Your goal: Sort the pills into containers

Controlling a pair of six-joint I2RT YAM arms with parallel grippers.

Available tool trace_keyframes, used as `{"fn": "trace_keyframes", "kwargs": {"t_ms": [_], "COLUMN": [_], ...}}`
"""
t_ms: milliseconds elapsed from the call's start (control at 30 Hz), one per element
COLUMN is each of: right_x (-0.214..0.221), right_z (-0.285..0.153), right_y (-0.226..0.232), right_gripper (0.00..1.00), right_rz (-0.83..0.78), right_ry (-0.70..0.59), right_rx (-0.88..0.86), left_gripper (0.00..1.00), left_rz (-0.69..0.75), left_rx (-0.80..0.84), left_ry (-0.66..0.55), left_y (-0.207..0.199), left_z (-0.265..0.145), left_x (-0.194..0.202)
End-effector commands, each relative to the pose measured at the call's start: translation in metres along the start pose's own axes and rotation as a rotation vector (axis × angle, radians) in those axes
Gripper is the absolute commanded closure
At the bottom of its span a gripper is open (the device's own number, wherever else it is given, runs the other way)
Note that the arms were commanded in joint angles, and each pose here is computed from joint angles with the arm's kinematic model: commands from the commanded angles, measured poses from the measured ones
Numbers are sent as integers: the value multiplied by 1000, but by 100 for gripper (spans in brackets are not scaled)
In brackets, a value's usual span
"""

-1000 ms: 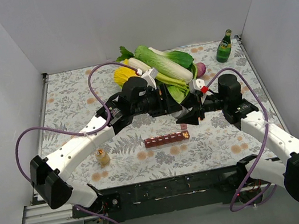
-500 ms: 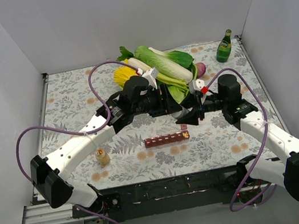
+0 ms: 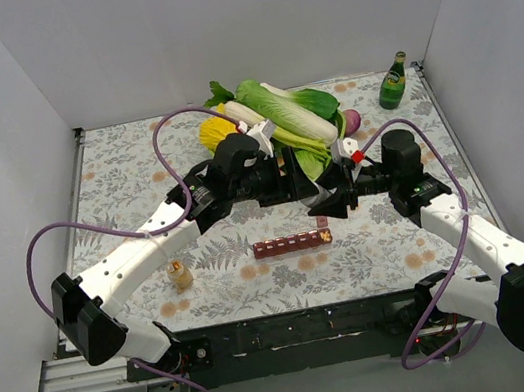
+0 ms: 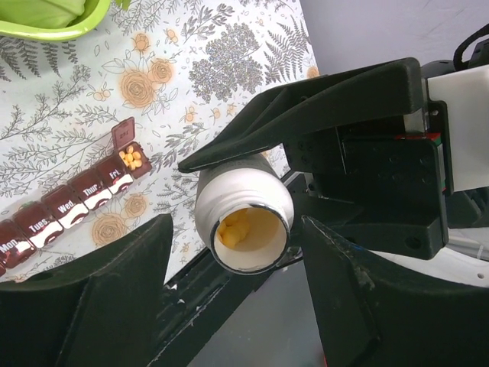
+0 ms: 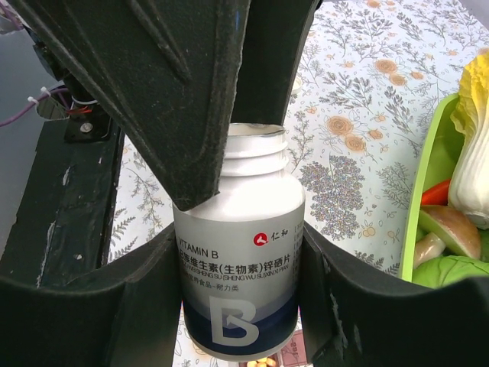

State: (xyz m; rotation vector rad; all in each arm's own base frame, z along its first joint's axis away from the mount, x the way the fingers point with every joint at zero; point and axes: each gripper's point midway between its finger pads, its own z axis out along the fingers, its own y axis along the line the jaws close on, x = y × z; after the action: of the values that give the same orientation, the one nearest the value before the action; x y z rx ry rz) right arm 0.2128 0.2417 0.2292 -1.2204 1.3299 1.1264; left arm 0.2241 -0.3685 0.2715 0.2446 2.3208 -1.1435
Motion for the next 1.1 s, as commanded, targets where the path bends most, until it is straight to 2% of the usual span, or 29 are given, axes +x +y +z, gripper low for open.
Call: {"fn": "trace_keyframes", "kwargs": {"t_ms": [0,133,667,700,800,867,1067], "right_x": [-4,-4,-2,-2,-1,-1,2], "right_z": [0,0,0,0,0,1,2], "right_y": [-3,-3,-3,-3,-2,-1,-1], "right_gripper": [99,99,99,99,99,99,81], "right_rz": [-20,-19,-19,-14,-13,-6,12], "right_ry": [-13,-12,-11,-11,-13,-17,-24], "right_rx": [5,5,3,3,-1,-4,-6], "left_gripper": [33,37,75,85,100,100,100], "left_rz": [19,18,33,35,43,45,41], "left_rx": [33,40,64,68,70,64,43], "left_ry": [-57,-54,-46,-43,-31,-33,-39], "left_y": [-17,-18,-25,-26,-25,-23,-16], "left_z": [-24,-22,-18,-17,-16,-16,-19], "left_x": [-14,-14,-18,-18,-15,-15,-14]}}
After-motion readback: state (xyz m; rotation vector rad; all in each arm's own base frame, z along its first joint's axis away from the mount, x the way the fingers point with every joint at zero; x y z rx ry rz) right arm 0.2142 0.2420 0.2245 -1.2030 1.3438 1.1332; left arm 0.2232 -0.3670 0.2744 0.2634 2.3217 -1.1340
